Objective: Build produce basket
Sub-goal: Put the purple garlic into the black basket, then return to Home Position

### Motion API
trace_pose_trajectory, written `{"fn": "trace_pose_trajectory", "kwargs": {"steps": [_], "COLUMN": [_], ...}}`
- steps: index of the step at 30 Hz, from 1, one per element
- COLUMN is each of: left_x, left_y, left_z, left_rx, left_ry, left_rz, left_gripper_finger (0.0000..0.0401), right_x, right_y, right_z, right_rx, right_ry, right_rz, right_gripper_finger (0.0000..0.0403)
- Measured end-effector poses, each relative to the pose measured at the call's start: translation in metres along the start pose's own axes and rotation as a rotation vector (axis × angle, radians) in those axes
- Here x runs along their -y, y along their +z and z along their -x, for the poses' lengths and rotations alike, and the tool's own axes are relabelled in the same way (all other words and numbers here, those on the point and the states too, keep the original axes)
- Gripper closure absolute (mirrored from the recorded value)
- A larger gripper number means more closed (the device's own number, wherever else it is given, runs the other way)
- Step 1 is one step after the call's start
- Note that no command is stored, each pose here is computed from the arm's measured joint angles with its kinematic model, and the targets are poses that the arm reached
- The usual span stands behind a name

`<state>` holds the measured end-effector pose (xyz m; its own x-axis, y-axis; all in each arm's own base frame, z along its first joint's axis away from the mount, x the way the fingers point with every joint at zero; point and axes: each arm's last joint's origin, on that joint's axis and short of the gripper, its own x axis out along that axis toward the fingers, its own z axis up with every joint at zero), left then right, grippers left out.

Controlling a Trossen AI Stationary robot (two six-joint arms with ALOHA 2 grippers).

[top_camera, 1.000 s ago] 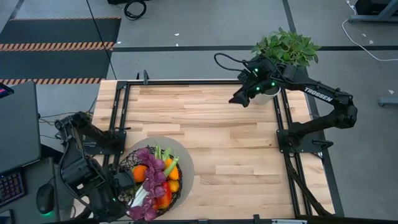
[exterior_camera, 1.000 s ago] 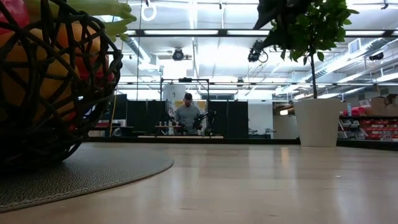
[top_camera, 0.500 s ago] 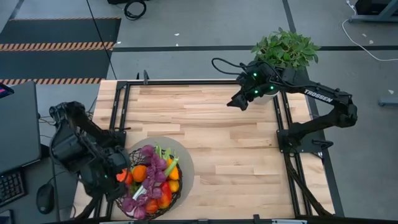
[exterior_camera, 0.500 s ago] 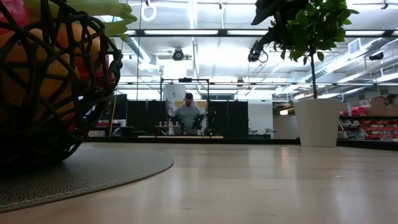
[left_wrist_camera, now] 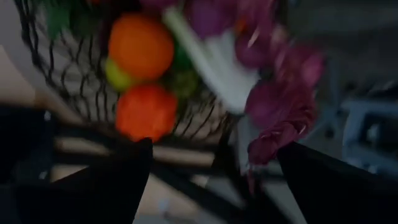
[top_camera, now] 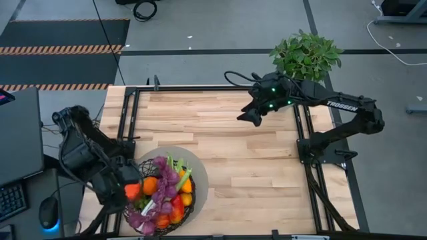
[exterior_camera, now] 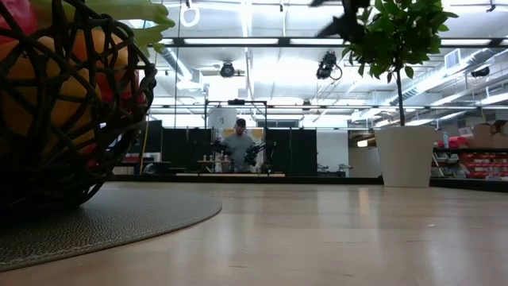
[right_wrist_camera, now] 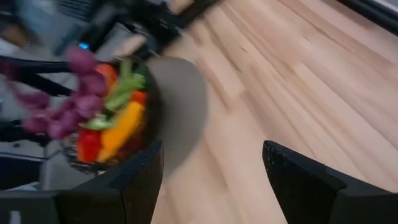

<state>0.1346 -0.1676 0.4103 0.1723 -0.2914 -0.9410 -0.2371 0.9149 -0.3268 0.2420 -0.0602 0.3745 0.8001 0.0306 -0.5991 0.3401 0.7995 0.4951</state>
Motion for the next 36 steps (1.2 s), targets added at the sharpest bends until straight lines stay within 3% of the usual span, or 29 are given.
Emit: {"fn": "trace_pose_trajectory", "kwargs": {"steps": [4, 8, 17, 21, 28, 32, 36], "left_x": [-0.008, -0.011, -0.01, -0.012, -0.02, -0.027, -0.036], "left_y": [-0.015, -0.014, -0.015, -0.01, 0.008, 0.022, 0.041], "left_z": [-0.016, -0.015, -0.009, -0.009, -0.009, -0.009, -0.007], "left_rx": [-0.095, -0.129, -0.314, -0.28, -0.121, -0.061, 0.073], "left_ry": [0.044, 0.022, -0.155, -0.168, -0.06, -0.007, 0.081], "left_rz": [-0.031, -0.043, -0.388, -0.521, -0.637, -0.599, -0.46], "left_gripper_finger": [0.0048, 0.0048, 0.0048, 0.0048, 0.0048, 0.0048, 0.0048], "right_x": [-0.017, -0.03, -0.048, -0.056, -0.068, -0.071, -0.066], "right_y": [0.001, 0.0, -0.008, -0.019, -0.032, -0.033, -0.032], "right_z": [-0.005, -0.019, -0.079, -0.099, -0.108, -0.104, -0.09], "right_rx": [0.063, 0.08, -0.024, -0.094, -0.13, -0.12, -0.112], "right_ry": [0.058, 0.09, 0.192, 0.215, 0.214, 0.207, 0.152], "right_rz": [0.055, 0.07, 0.044, 0.042, 0.056, 0.04, 0.025], "right_gripper_finger": [0.0127, 0.0127, 0.0127, 0.0127, 0.0127, 0.0127, 0.0127]}}
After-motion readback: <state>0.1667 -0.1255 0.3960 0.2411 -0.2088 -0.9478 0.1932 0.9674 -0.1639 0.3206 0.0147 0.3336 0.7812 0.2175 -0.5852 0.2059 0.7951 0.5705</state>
